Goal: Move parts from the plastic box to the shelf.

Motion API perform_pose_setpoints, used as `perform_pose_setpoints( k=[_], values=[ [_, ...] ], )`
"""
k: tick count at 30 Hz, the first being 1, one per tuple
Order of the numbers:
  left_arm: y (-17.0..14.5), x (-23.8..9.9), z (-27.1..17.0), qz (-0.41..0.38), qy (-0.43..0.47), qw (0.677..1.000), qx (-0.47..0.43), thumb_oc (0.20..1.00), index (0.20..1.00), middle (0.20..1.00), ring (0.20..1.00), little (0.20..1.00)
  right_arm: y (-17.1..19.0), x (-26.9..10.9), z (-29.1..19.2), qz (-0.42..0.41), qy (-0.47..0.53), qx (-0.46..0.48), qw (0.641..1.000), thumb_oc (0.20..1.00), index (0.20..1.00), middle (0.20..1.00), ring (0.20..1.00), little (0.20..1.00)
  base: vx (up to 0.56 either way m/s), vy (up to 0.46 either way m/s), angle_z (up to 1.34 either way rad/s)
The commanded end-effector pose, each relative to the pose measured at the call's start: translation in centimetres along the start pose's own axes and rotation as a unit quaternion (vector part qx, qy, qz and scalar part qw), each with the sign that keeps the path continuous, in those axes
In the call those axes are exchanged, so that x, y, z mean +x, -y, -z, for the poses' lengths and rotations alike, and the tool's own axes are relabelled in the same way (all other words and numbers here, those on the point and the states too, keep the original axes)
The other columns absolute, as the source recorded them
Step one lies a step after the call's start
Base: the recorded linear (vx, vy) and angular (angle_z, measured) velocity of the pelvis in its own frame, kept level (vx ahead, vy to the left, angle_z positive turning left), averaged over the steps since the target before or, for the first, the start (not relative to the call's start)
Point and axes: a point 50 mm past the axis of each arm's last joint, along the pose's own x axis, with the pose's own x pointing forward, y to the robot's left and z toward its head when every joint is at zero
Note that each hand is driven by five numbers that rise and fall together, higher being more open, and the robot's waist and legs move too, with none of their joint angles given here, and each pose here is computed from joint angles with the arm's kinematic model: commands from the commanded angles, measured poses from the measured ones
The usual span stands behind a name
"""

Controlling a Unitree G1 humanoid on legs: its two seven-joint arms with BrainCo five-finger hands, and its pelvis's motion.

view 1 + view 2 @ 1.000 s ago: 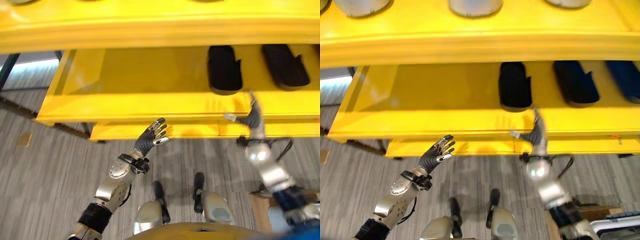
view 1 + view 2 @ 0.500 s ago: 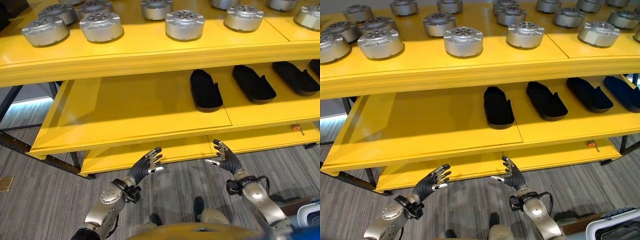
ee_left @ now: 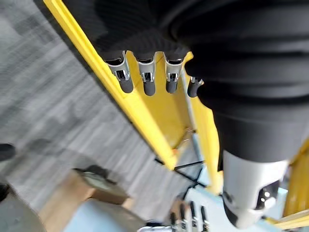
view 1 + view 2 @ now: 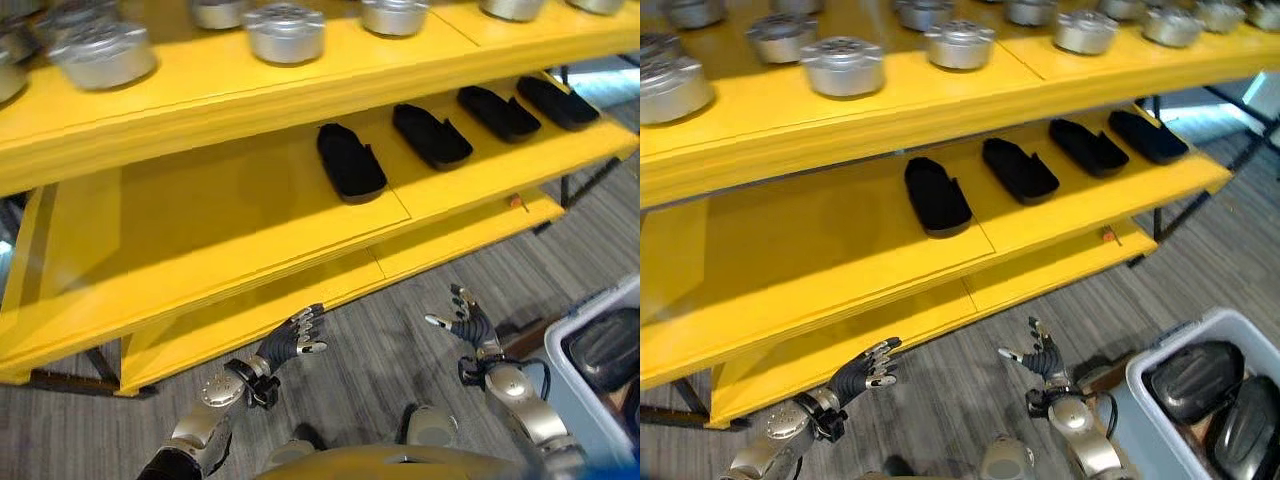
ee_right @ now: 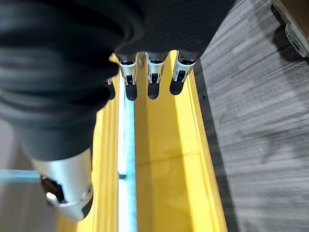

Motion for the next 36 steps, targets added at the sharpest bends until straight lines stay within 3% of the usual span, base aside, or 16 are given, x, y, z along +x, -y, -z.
perform_pose_setpoints(
  k=[1,12,16,24,28,36],
  values=[
    [0.5,0.5,-1.9,-0.018,0.075,0.997,-0.029,1.000,1.000,1.000,1.000,1.000,0.7,0.7,-1.1,0.037,0.018,-0.021,0.999,1.000,1.000,1.000,1.000,1.000,0.02,-0.169,-0.73],
    [-0.3,-1.0,-2.2,-0.041,0.096,0.994,-0.023,1.000,1.000,1.000,1.000,1.000,7.2,-1.6,2.1,0.157,-0.044,-0.091,0.982,1.000,1.000,1.000,1.000,1.000,0.01,-0.297,-0.57],
    [0.2,-0.2,-3.6,-0.031,0.125,0.992,-0.015,1.000,1.000,1.000,1.000,1.000,9.5,-2.7,3.3,0.226,-0.056,-0.077,0.970,1.000,1.000,1.000,1.000,1.000,-0.03,-0.505,-0.32],
    [0.6,1.1,-5.4,-0.049,0.173,0.984,-0.011,1.000,1.000,1.000,1.000,1.000,9.0,-1.8,2.3,0.208,-0.018,-0.077,0.975,1.000,1.000,1.000,1.000,1.000,0.00,-0.196,-0.41],
    [-0.4,0.0,-5.3,-0.106,0.187,0.976,-0.021,1.000,1.000,1.000,1.000,1.000,7.7,-1.3,1.5,0.140,0.011,-0.094,0.986,1.000,1.000,1.000,1.000,1.000,0.09,-0.059,-1.63],
    [-0.4,-0.1,-4.9,-0.069,0.166,0.983,0.021,1.000,1.000,1.000,1.000,1.000,4.6,-1.0,0.7,0.109,0.032,-0.053,0.992,1.000,1.000,1.000,1.000,1.000,0.14,0.066,-0.78]
  ],
)
